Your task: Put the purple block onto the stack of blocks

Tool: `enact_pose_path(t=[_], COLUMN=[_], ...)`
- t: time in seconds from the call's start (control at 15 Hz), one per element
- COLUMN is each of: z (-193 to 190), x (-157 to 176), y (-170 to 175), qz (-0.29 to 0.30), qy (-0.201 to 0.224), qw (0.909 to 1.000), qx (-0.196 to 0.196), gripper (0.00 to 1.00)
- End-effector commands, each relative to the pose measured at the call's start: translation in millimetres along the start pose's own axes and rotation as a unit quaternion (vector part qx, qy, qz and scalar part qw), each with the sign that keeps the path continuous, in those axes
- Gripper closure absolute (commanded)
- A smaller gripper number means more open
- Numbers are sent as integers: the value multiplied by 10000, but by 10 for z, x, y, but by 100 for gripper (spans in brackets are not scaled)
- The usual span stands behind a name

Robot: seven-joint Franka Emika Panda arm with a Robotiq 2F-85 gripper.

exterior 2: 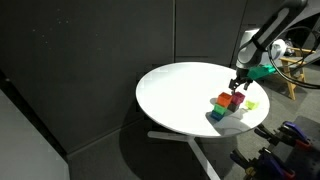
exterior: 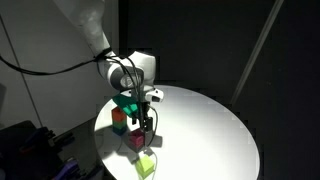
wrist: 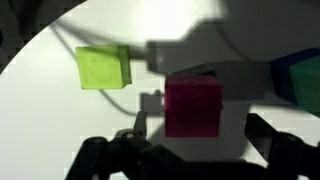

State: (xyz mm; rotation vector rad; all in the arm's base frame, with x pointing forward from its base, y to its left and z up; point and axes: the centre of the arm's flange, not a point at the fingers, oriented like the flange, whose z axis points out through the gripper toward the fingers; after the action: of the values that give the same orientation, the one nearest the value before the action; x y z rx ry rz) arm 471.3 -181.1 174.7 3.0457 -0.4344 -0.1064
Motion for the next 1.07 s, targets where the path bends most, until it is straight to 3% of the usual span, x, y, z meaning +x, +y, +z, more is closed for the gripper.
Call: enact_pose_path(t=[0.0, 0.87, 0.93, 1.0], z=[61, 275, 285, 296], x=[87, 114, 118, 122], y=[9, 0, -2, -4], qz=[-60, -103, -94, -91], qy=[71, -18, -24, -28], qw=[10000, 9999, 9999, 9999], qx=[-12, -55, -55, -64], gripper=[0, 0, 25, 26])
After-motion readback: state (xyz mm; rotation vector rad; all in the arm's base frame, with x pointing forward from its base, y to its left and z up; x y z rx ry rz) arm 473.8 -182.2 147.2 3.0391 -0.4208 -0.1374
